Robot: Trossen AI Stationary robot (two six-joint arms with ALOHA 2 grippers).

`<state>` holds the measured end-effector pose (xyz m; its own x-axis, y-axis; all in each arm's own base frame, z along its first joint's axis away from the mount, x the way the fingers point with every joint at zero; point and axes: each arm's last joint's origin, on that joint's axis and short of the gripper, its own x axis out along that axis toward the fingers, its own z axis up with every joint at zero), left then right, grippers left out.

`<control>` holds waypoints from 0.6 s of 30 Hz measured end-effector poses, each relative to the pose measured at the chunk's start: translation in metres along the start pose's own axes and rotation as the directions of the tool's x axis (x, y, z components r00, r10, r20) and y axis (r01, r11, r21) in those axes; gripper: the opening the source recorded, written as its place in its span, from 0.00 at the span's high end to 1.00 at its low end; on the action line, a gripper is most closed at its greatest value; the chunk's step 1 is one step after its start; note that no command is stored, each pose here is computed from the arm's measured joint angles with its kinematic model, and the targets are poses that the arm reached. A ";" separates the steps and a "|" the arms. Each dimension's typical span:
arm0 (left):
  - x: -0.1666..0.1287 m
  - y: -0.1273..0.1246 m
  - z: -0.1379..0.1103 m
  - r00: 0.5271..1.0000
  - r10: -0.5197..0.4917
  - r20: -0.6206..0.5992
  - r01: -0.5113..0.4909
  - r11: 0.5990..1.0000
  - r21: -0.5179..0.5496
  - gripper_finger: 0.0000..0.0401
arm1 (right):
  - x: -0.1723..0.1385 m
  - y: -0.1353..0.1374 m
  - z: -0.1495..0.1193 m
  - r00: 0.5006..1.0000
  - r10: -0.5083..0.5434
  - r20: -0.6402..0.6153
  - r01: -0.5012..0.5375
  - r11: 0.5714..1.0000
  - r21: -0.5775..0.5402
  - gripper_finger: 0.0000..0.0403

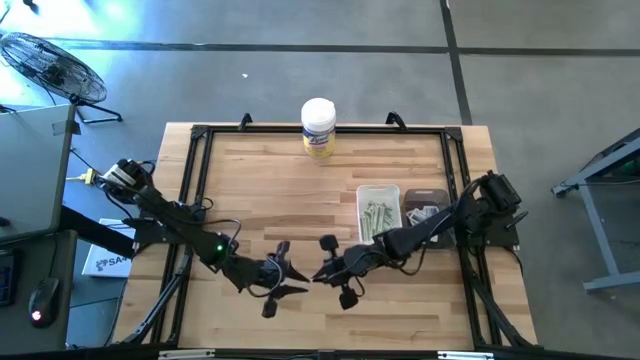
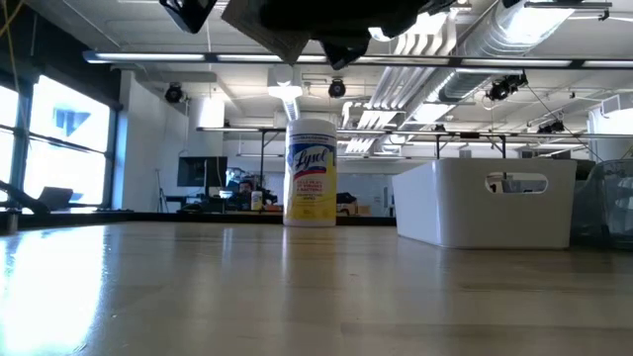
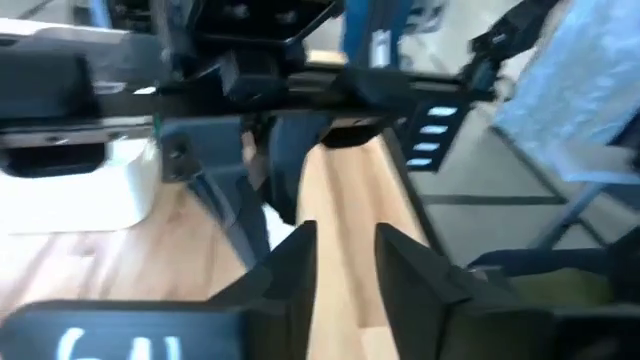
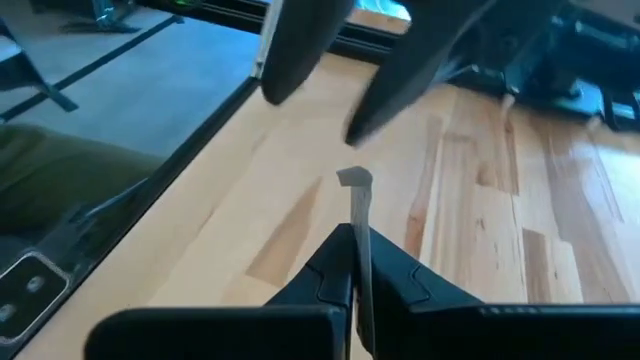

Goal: Pick & Place First Aid Supplies
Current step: Put the blue alcohol pad into the black bin

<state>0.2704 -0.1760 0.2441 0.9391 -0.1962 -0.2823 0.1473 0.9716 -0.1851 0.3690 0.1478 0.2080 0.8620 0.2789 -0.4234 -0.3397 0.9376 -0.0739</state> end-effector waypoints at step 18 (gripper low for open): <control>0.012 0.011 -0.022 0.945 0.328 -0.018 -0.325 0.942 0.081 0.62 | 0.000 -0.010 -0.004 0.998 -0.061 -0.035 0.063 0.995 0.083 1.00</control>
<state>0.2762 -0.1702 0.2177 0.9297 0.1307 -0.3444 -0.1414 0.9899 -0.0060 0.3710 0.1382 0.2049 0.8673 0.2141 -0.4493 -0.2519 0.9674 -0.0253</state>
